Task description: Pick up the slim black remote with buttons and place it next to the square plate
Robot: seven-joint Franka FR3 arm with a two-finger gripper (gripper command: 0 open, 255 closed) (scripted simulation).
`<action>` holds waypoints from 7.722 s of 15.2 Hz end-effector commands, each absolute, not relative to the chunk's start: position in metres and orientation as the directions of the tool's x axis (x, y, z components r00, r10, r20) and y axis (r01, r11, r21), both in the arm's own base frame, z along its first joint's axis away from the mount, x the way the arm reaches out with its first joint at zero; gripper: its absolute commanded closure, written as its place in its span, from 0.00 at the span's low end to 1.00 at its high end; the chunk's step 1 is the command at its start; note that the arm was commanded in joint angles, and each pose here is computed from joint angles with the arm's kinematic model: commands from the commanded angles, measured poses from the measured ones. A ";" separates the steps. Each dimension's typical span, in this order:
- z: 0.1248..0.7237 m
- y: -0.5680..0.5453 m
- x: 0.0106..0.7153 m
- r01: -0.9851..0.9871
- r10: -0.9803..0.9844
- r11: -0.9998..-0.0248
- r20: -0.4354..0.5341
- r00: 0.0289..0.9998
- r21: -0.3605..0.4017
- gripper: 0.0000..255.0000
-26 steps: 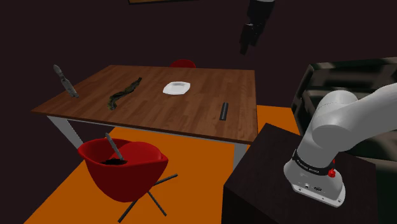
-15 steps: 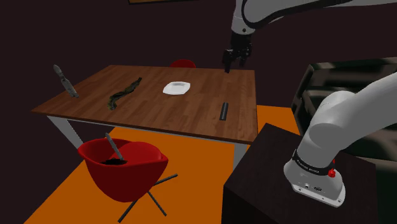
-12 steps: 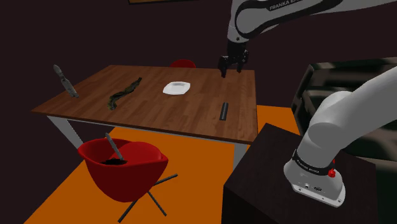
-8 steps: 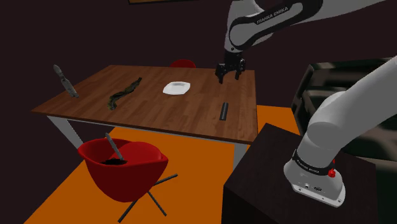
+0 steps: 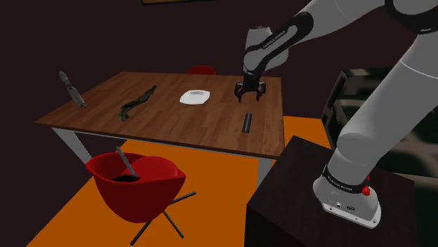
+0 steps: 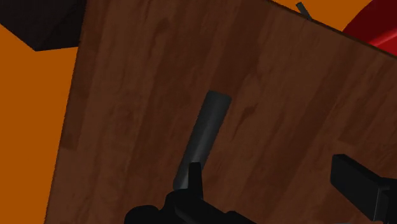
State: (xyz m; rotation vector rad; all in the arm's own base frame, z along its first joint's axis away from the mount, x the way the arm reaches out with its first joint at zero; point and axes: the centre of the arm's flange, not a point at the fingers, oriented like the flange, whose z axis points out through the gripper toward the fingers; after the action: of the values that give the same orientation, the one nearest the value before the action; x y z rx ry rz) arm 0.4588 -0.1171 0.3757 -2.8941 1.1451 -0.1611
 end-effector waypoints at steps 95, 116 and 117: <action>0.180 -0.155 0.796 -0.935 -0.938 -0.345 -0.010 0.347 -0.081 1.00; 0.230 -0.157 0.792 -0.935 -0.938 -0.345 -0.010 0.347 -0.081 0.00; 0.230 -0.157 0.792 -0.935 -0.938 -0.345 -0.010 0.347 -0.081 0.00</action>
State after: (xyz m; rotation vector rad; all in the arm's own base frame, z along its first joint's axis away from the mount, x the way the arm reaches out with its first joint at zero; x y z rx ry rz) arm 0.7920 -0.1574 0.2294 -2.5180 1.7536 -0.0602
